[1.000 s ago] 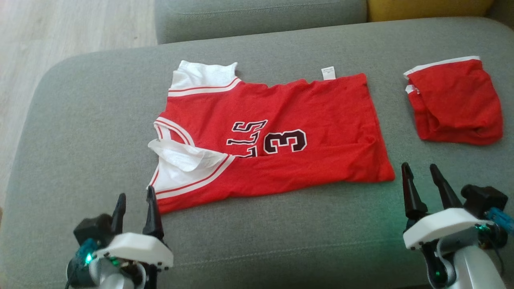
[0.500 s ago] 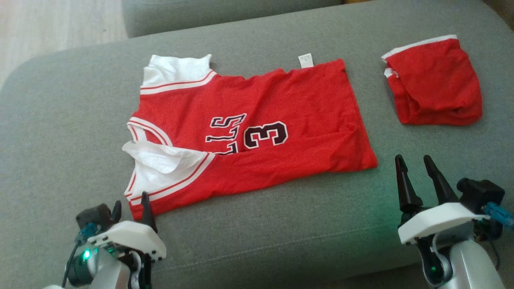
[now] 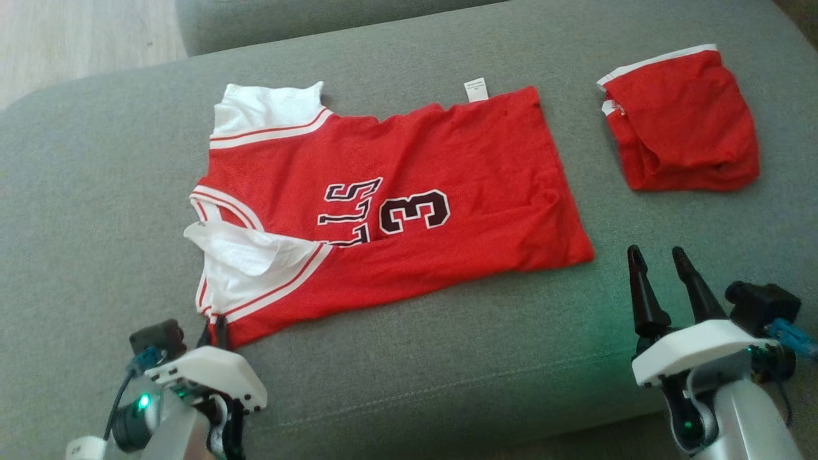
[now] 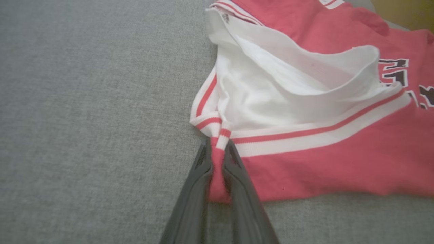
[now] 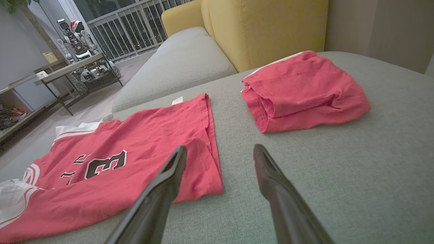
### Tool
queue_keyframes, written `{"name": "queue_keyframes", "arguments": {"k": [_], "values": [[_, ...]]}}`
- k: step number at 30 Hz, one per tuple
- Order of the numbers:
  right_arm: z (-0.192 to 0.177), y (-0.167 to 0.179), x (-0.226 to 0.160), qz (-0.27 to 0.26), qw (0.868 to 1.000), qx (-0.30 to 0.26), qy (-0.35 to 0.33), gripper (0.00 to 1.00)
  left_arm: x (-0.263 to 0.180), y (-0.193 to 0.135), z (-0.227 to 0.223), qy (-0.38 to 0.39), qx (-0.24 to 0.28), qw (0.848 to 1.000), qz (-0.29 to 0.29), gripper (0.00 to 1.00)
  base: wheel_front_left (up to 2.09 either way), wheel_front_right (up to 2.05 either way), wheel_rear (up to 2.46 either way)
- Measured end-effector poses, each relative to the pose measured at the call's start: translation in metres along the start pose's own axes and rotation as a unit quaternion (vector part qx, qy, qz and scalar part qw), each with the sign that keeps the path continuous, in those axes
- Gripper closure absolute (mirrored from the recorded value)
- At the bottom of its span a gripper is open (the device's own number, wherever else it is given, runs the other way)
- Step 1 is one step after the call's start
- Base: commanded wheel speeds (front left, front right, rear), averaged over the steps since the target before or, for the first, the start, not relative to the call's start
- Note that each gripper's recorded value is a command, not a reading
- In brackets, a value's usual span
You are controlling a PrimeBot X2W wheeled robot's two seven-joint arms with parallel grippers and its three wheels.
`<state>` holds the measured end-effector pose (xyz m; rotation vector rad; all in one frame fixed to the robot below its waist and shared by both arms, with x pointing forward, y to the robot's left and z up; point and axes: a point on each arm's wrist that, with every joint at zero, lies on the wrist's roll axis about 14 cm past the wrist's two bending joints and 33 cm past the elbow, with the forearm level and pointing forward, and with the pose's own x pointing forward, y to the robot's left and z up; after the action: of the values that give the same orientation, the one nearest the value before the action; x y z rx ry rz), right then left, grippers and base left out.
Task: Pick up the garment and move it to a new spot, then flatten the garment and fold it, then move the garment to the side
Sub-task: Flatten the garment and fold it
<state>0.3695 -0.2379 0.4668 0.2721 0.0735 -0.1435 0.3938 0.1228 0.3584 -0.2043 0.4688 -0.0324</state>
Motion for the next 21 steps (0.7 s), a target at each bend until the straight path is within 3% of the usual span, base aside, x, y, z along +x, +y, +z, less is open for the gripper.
{"name": "queue_keyframes", "arguments": {"k": [11,21], "values": [[-0.027,0.015,0.016,0.012,0.998,0.043,0.045,0.0,-0.006,0.003,0.053,-0.093,0.018,0.995,-0.003,1.0,0.0,0.0,0.0],[-0.068,0.021,0.03,-0.001,0.991,0.08,0.111,0.0,-0.015,0.008,0.054,-0.106,0.021,0.994,-0.002,1.0,0.0,0.0,0.0]]}}
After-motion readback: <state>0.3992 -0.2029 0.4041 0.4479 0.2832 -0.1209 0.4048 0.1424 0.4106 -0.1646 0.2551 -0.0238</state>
